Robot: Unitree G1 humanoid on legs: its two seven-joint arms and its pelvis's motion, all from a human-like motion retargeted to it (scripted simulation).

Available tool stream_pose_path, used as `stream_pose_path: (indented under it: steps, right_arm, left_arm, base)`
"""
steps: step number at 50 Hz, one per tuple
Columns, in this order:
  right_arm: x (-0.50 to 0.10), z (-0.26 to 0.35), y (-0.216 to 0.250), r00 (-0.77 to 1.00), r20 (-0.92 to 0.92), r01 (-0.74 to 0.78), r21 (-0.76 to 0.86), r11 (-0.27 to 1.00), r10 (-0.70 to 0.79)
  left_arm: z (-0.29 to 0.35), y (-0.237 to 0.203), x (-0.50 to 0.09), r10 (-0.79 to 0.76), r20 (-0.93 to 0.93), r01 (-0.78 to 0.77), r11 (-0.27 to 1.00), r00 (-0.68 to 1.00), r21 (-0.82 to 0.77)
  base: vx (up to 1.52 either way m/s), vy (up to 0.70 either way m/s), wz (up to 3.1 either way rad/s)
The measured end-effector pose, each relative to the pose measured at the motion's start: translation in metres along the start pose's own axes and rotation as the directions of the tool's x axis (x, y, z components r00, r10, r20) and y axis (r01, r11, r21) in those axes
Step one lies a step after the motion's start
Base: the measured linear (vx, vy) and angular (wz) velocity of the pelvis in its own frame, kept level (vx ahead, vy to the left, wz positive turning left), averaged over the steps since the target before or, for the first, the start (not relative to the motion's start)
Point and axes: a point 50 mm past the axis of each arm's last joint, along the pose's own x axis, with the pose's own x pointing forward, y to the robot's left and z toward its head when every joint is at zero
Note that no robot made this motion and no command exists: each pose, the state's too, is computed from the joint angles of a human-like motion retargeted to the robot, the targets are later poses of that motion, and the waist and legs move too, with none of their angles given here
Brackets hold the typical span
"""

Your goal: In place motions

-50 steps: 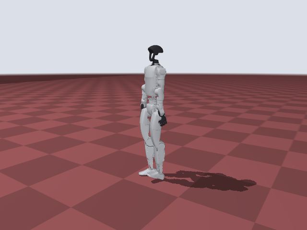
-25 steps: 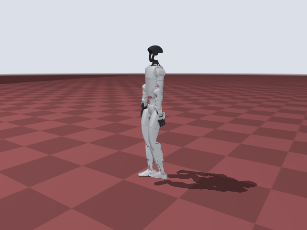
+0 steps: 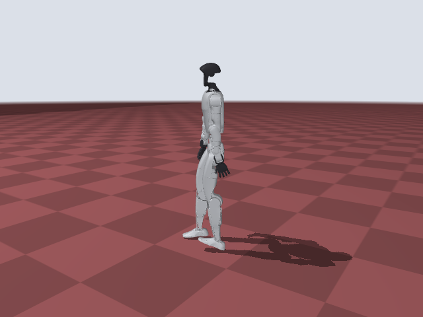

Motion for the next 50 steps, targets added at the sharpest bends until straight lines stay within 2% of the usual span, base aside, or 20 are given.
stream_pose_path:
  steps: [8, 20, 30, 35, 43, 50]
  right_arm:
    - [0.0, -0.002, 0.004, 1.0, -0.023, -0.003, -0.07, 0.998, 0.001]
    - [0.0, -0.001, -0.003, 0.999, -0.041, 0.015, 0.036, 0.999, -0.013]
    - [0.0, 0.011, -0.008, 0.999, -0.003, 0.048, 0.02, 0.999, -0.048]
    - [-0.001, -0.016, 0.002, 0.993, -0.108, 0.053, 0.105, 0.993, -0.042]
    - [-0.01, -0.069, 0.027, 0.953, -0.301, 0.098, 0.374, 0.922, 0.02]
    - [-0.014, -0.084, 0.041, 0.937, -0.344, 0.093, 0.409, 0.908, 0.059]
  left_arm:
    - [-0.008, 0.01, -0.003, 0.033, -0.046, -0.036, 0.998, 0.998, -0.047]
    - [-0.009, -0.001, 0.001, 0.02, -0.048, -0.021, 0.999, 0.999, -0.037]
    - [0.009, -0.011, 0.001, -0.001, 0.017, 0.001, 1.0, 1.0, -0.006]
    - [0.014, -0.02, 0.002, -0.034, 0.052, 0.035, 0.999, 0.998, -0.012]
    - [0.012, -0.038, 0.005, -0.086, 0.047, 0.084, 0.995, 0.995, 0.046]
    - [-0.008, -0.033, 0.009, -0.058, -0.012, 0.059, 0.992, 0.998, 0.111]
  base:
    - [-0.25, 0.2, -1.79]
    - [-0.05, 0.12, -1.76]
    - [0.29, 0.01, -1.98]
    - [0.48, -0.02, -1.81]
    - [0.53, -0.16, -0.47]
    - [0.43, -0.12, -0.54]
